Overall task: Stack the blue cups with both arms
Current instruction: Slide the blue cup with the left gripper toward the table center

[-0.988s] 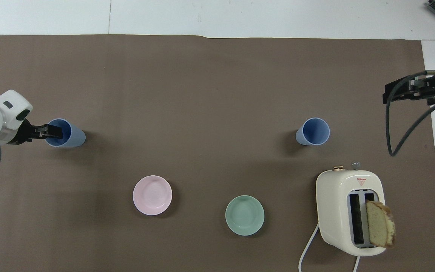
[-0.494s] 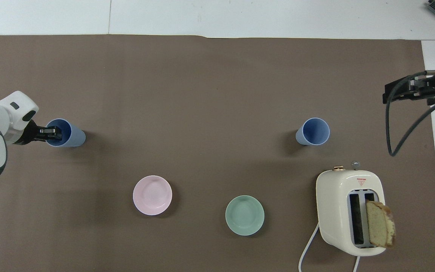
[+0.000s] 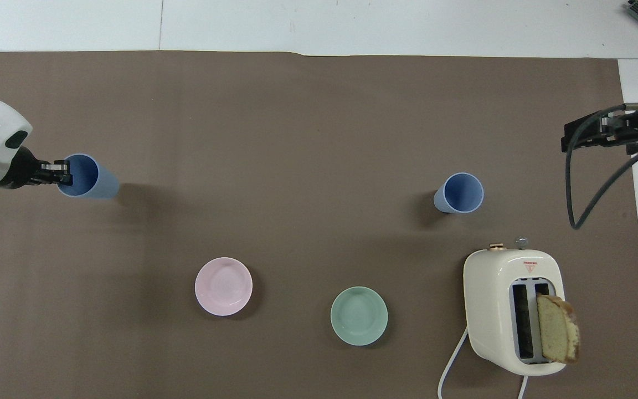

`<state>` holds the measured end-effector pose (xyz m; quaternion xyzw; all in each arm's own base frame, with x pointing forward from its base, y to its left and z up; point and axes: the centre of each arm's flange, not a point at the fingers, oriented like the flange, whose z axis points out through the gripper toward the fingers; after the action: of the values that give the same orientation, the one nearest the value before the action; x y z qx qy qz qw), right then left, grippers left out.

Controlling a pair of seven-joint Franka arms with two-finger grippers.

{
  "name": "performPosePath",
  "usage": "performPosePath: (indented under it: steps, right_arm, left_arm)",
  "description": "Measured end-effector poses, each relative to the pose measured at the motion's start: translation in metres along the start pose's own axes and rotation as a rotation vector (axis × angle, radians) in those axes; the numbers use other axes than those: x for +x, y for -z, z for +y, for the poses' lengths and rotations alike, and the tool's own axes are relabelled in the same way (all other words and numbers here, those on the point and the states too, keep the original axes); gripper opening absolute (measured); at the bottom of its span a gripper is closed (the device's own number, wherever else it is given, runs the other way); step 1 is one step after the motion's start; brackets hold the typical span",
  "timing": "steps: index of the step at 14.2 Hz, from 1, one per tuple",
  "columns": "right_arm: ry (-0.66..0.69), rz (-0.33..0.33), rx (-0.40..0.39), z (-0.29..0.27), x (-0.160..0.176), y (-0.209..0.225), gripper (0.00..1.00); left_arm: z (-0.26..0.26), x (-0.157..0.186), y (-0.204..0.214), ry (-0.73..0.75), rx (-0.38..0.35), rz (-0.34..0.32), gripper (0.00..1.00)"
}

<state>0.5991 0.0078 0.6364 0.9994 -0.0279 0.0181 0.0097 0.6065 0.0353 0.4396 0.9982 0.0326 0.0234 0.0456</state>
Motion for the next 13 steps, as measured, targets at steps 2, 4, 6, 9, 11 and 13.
performPosePath:
  steps: [2, 4, 6, 9, 11, 13]
  right_arm:
    - [0.000, 0.000, 0.000, 0.000, 0.000, 0.000, 1.00]
    - [0.000, 0.000, 0.000, 0.000, 0.000, 0.000, 1.00]
    - [0.000, 0.000, 0.000, 0.000, 0.000, 0.000, 1.00]
    - [0.000, 0.000, 0.000, 0.000, 0.000, 0.000, 1.00]
    - [0.000, 0.000, 0.000, 0.000, 0.000, 0.000, 1.00]
    - [0.000, 0.000, 0.000, 0.000, 0.000, 0.000, 1.00]
  left_arm:
    - [0.042, 0.003, 0.012, 0.041, -0.007, 0.008, 0.04]
    - [0.109, -0.004, 0.010, 0.082, -0.011, 0.003, 0.04]
    - [0.177, -0.019, 0.007, 0.100, -0.012, -0.001, 0.04]
    - [0.269, -0.048, -0.002, 0.119, -0.020, 0.003, 0.04]
    - [0.313, -0.065, -0.017, 0.100, -0.005, 0.001, 0.04]
    - [0.342, -0.077, -0.041, 0.084, 0.008, -0.003, 0.04]
